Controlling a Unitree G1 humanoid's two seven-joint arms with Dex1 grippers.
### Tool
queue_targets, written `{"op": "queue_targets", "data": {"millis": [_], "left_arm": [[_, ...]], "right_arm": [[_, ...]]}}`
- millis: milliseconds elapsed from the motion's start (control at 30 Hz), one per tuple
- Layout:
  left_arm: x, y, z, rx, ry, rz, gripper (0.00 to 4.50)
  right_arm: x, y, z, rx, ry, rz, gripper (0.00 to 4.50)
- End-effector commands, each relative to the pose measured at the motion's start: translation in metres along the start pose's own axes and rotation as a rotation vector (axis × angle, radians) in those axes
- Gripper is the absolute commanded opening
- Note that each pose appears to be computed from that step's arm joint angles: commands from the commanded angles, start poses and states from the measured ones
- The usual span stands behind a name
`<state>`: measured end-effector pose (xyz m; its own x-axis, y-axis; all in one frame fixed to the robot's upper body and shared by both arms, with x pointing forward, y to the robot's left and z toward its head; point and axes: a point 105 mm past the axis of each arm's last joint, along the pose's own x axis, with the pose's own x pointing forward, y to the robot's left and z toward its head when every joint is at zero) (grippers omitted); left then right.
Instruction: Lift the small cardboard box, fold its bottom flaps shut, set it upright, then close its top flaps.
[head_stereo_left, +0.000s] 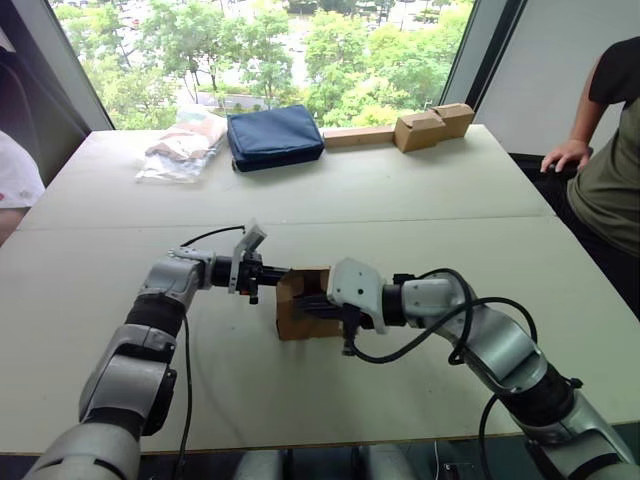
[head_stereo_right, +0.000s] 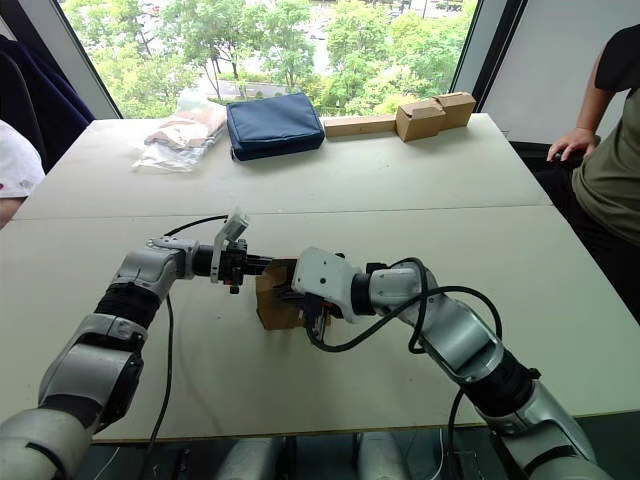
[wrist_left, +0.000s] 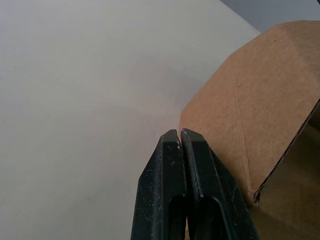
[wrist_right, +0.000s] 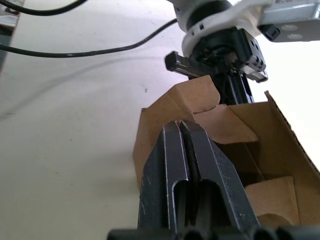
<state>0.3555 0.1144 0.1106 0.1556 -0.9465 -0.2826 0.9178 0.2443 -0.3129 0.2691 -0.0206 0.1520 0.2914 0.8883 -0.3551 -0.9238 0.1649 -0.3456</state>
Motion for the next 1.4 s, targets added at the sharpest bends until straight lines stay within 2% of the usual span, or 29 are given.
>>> {"op": "queue_targets", "data": {"millis": [33, 267, 433, 567, 667, 767, 900, 1067, 1233, 1400], "left_arm": [[-0.003, -0.002, 0.006, 0.028, -0.008, 0.005, 0.06], [-0.008, 0.005, 0.009, 0.045, -0.053, 0.099, 0.06], [-0.033, 0.013, 0.026, 0.068, -0.129, 0.218, 0.06], [-0.059, -0.004, 0.036, 0.099, -0.158, 0.242, 0.06], [-0.068, -0.039, 0.035, 0.116, -0.142, 0.187, 0.06], [-0.063, -0.077, 0.029, 0.112, -0.125, 0.12, 0.06], [-0.051, -0.099, 0.023, 0.063, -0.149, 0.09, 0.06], [-0.036, -0.103, 0.013, 0.02, -0.156, 0.09, 0.06], [-0.033, -0.102, 0.007, 0.007, -0.143, 0.091, 0.06], [-0.028, -0.096, -0.005, 0.018, -0.089, 0.114, 0.06]], "right_arm": [[0.003, -0.001, 0.007, -0.033, -0.034, -0.006, 0.0], [0.007, -0.003, -0.003, -0.03, -0.018, 0.006, 0.0], [0.01, -0.004, -0.003, -0.012, -0.038, 0.017, 0.0], [0.011, -0.005, 0.0, 0.009, -0.065, 0.019, 0.0], [0.011, -0.006, 0.002, 0.026, -0.085, 0.016, 0.0], [0.01, -0.008, 0.002, 0.042, -0.1, 0.014, 0.0], [0.01, -0.009, 0.001, 0.042, -0.102, 0.012, 0.0], [0.011, -0.009, -0.002, 0.037, -0.089, 0.018, 0.0], [0.011, -0.012, -0.007, 0.026, -0.068, 0.003, 0.0], [0.011, -0.016, -0.011, 0.014, -0.051, -0.021, 0.0]]}}
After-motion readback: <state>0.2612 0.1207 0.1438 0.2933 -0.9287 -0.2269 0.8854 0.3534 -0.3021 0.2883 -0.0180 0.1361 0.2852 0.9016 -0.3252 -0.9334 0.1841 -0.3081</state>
